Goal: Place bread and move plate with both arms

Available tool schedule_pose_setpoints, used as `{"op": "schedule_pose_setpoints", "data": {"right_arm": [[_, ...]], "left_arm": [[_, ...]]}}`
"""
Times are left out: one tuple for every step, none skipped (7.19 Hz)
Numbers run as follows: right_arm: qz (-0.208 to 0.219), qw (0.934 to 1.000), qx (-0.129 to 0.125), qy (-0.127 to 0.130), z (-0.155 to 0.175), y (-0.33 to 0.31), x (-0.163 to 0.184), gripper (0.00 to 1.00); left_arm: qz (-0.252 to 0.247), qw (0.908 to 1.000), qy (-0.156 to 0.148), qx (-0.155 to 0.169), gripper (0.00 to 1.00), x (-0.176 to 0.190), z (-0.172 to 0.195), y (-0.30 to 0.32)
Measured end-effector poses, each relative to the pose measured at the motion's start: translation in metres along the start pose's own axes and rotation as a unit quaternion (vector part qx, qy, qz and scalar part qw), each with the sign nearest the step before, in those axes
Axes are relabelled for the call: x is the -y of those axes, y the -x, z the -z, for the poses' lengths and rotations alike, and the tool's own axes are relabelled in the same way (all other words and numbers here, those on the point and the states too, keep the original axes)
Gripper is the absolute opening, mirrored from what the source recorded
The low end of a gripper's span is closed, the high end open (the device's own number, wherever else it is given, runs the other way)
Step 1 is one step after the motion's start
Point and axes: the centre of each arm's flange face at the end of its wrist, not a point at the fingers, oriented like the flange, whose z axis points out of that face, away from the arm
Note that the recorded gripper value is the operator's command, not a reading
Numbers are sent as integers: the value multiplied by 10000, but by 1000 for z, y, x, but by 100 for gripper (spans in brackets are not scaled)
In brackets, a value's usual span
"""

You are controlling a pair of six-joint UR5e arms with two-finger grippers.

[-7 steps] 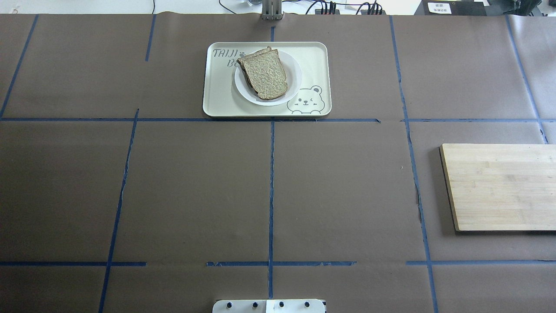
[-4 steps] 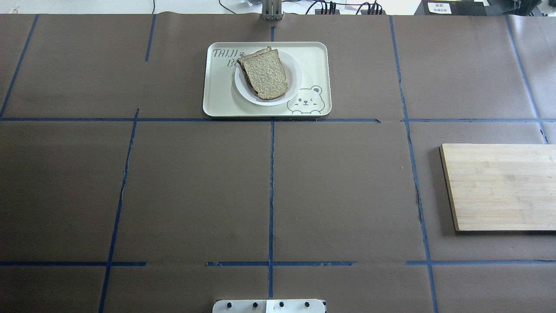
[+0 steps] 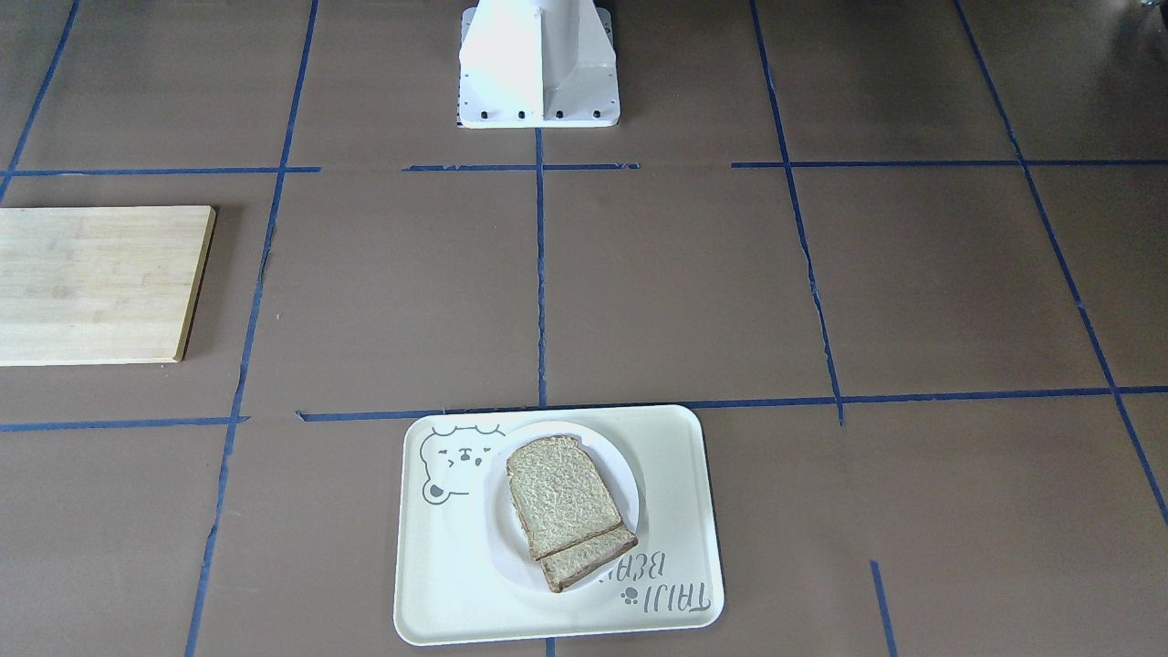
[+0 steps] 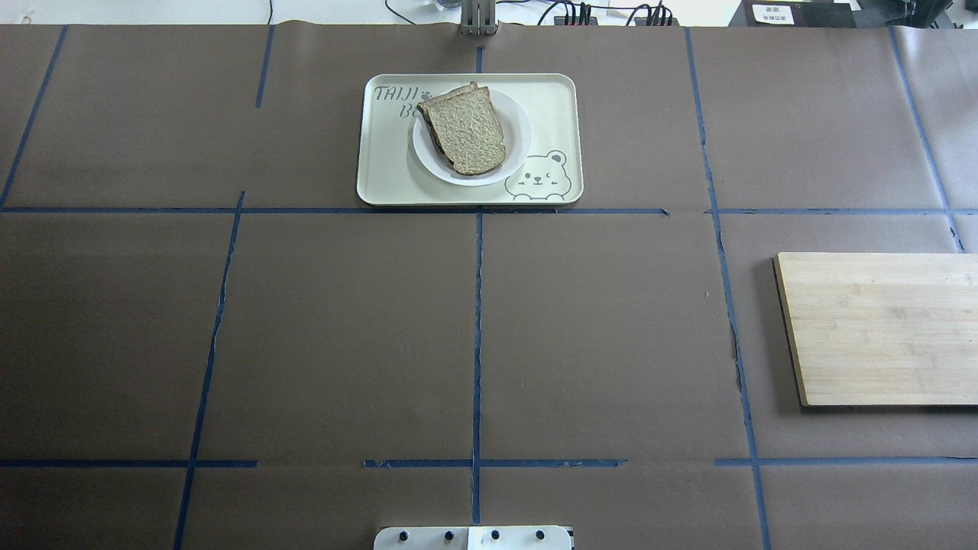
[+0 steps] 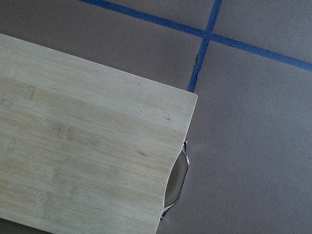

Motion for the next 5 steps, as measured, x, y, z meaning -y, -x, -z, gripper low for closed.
{"op": "schedule_pose_setpoints", "data": {"right_arm": [[-3, 10000, 1, 5, -1, 0, 0, 100], [-8, 10000, 2, 10, -1, -1, 0, 100], [-11, 10000, 5, 17, -2, -1, 0, 100], [-14, 10000, 9, 21, -2, -1, 0, 100], [-17, 10000, 10, 25, -3, -2, 0, 100]], "left_arm": [[-17, 10000, -21, -12, 100, 0, 1, -1], [-34, 10000, -41, -19, 100, 1, 2, -2], [-47, 10000, -57, -22, 100, 1, 3, -3], [-52, 10000, -62, -22, 100, 1, 3, -4], [-56, 10000, -67, -24, 100, 1, 4, -4]]}}
